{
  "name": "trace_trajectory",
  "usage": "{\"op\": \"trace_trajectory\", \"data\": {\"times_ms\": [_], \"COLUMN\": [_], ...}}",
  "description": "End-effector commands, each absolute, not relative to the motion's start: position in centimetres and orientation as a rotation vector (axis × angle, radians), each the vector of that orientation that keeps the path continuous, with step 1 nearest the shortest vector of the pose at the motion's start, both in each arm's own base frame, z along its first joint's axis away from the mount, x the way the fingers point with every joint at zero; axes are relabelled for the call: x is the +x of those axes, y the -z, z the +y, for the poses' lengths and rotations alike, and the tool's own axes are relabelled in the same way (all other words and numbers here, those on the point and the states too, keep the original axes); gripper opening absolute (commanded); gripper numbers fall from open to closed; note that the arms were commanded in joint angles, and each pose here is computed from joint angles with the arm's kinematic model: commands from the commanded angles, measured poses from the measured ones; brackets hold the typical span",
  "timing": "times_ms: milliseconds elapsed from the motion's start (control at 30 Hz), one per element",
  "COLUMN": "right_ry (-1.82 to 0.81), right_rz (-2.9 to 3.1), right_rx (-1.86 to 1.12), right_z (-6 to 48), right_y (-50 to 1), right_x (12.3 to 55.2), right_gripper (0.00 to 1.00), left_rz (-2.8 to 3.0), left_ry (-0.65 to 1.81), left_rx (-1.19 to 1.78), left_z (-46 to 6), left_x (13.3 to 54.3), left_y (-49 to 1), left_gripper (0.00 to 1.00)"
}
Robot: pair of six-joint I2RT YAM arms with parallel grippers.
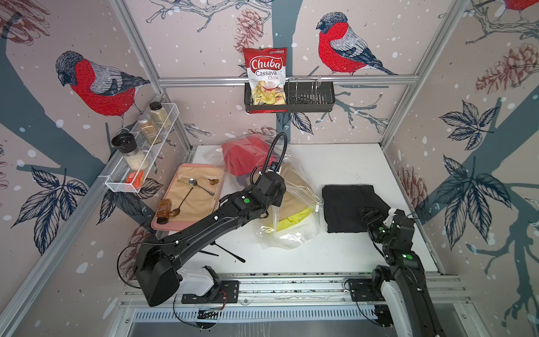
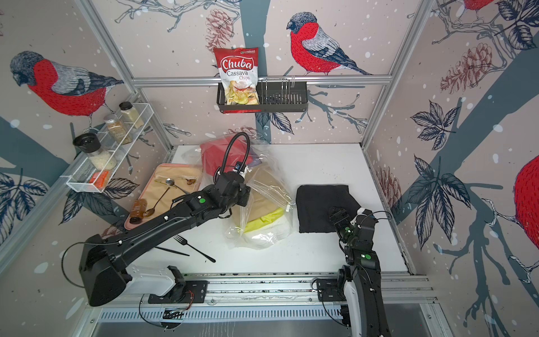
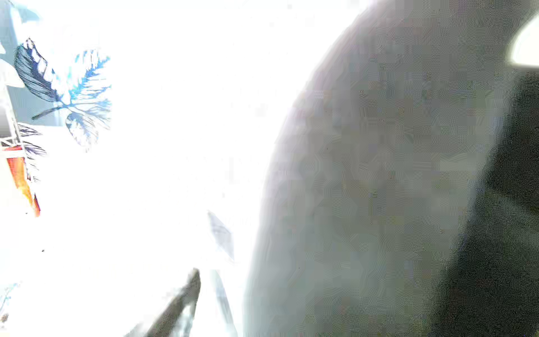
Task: Take the trousers out of the vacuum bag
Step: Place the trousers at the center of the board.
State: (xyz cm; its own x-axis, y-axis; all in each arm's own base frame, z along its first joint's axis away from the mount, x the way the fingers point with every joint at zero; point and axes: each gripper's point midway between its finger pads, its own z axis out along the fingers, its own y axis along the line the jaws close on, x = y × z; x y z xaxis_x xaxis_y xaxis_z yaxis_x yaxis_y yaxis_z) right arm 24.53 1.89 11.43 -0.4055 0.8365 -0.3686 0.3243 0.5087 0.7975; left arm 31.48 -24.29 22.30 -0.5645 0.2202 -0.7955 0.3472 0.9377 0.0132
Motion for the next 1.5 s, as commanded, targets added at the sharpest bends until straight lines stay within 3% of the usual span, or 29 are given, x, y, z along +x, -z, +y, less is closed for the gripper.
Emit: {"op": "trace_trajectory", "data": {"times_ms": [0,233,433,567,933,1067,1267,1467], "right_ry": [-0.673,-0.612,-0.84,-0.818,-0.687,-0.523,-0.405,-0.457], "right_rz": [1.955,1.936,1.988,2.02,2.063,2.052,1.968,1.914], "right_rx": [1.024,1.051,0.995,0.983,1.03,1.044,1.104,1.037], "right_z": [-0.2,-1.6,1.3,1.2,-1.1,-3.6,-6.5,-6.8], "right_y": [-11.0,-11.4,-10.3,-9.9,-8.5,-9.8,-11.7,-14.0], "right_x": [23.7,23.5,24.6,24.7,26.4,26.9,25.8,26.2], "right_gripper": [0.9,0.92,0.79,0.56,0.4,0.47,0.78,0.84], "left_rz": [2.181,2.18,2.179,2.181,2.178,2.177,2.176,2.179], "left_ry": [0.169,0.163,0.174,0.172,0.183,0.172,0.172,0.172], "left_rx": [0.395,0.395,0.399,0.403,0.407,0.404,0.398,0.401], "left_z": [-24.2,-23.9,-24.1,-24.2,-24.5,-24.3,-24.1,-24.1], "left_x": [31.7,31.6,31.6,31.6,31.8,31.7,31.6,31.6], "left_y": [-22.4,-22.5,-22.4,-22.3,-22.5,-22.7,-22.7,-22.5], "left_gripper": [0.0,0.0,0.0,0.0,0.0,0.0,0.0,0.0]}}
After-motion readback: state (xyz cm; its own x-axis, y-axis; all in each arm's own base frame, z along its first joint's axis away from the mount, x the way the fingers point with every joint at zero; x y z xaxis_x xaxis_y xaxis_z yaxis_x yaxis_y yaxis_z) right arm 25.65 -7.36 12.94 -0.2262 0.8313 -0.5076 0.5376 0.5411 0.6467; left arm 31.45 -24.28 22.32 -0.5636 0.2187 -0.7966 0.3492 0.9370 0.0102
